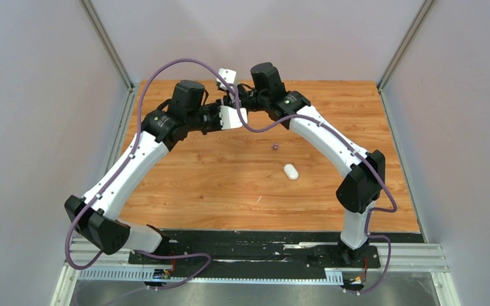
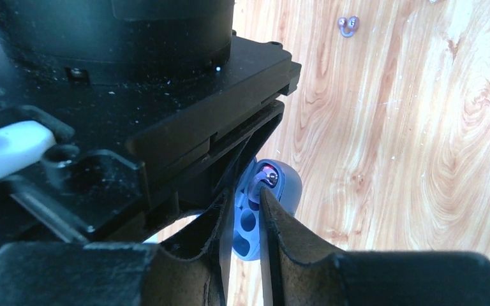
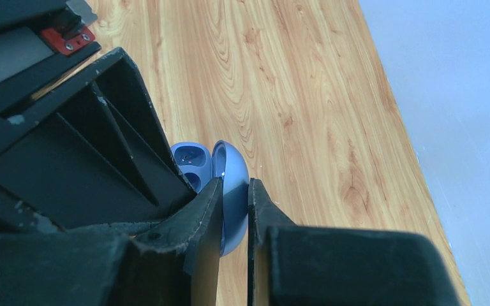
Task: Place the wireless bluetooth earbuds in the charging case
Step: Place the earbud in the charging case, then place the charging case at the center of the board.
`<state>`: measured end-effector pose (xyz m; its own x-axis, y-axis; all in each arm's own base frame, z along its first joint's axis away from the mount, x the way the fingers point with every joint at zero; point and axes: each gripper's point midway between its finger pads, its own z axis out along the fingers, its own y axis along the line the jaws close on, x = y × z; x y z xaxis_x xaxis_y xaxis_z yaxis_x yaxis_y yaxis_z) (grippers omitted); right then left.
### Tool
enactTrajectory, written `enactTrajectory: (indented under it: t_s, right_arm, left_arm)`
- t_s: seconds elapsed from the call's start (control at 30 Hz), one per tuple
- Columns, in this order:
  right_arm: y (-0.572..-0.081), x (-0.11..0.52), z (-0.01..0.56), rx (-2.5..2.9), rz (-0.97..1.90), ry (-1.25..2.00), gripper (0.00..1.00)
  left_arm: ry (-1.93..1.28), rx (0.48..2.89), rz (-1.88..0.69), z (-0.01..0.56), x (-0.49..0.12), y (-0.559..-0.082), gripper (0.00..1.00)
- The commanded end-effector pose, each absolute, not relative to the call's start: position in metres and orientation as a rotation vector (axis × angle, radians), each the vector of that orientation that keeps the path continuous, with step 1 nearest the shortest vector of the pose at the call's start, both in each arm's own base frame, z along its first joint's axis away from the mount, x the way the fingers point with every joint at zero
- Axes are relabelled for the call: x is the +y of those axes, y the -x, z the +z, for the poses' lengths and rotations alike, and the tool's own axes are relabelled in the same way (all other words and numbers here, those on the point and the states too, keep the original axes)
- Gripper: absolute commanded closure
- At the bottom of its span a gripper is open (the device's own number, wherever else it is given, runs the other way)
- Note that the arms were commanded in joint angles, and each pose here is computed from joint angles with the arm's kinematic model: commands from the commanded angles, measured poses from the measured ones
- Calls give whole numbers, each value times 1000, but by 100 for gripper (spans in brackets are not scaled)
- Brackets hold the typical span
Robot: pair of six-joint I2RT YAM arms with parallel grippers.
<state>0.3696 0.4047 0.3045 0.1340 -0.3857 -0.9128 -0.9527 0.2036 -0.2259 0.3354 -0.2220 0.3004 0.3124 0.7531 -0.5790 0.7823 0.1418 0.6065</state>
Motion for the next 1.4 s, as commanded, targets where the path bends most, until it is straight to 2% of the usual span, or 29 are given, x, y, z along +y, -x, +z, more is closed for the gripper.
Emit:
enactTrajectory:
  t_s: [0.0, 0.13, 0.23, 0.27, 0.4, 0.47, 0.67, 0.83, 1.0, 1.37]
  right_arm:
    - [-323, 436, 364, 1257, 854, 1358, 100]
    - [-325, 435, 362, 1263, 845, 1357, 100]
    - [-331, 432, 353, 1287, 825, 1355, 100]
    - [-333, 430, 349, 1294, 815, 1358, 100]
    - [-338, 424, 337, 1311, 789, 1370, 100]
    - [-341, 421, 332, 1323, 779, 1372, 100]
    - [-343, 405, 313, 1358, 736, 1395, 100]
    - [-341, 380, 294, 1397, 677, 1418, 100]
    - [-345, 342, 278, 1493, 622, 1383, 100]
    - [-348, 252, 237, 1704, 495, 1276, 100]
  left_arm:
    - [-1630, 1396, -4, 293, -234, -341, 72]
    - [-1604, 1392, 4, 301, -232, -340, 71]
    - [-1555, 1364, 32, 323, -224, -335, 58]
    - [-1554, 1323, 55, 335, -219, -328, 49]
    - [-1531, 1272, 100, 352, -196, -303, 31]
    - [-1477, 1281, 71, 361, -190, -292, 25]
    - [-1267, 1352, -147, 386, -187, -264, 16]
    - [-1138, 1489, -335, 366, -188, -259, 14]
    - [-965, 1612, -507, 348, -190, -273, 15]
    - [-779, 1887, -696, 282, -217, -328, 26]
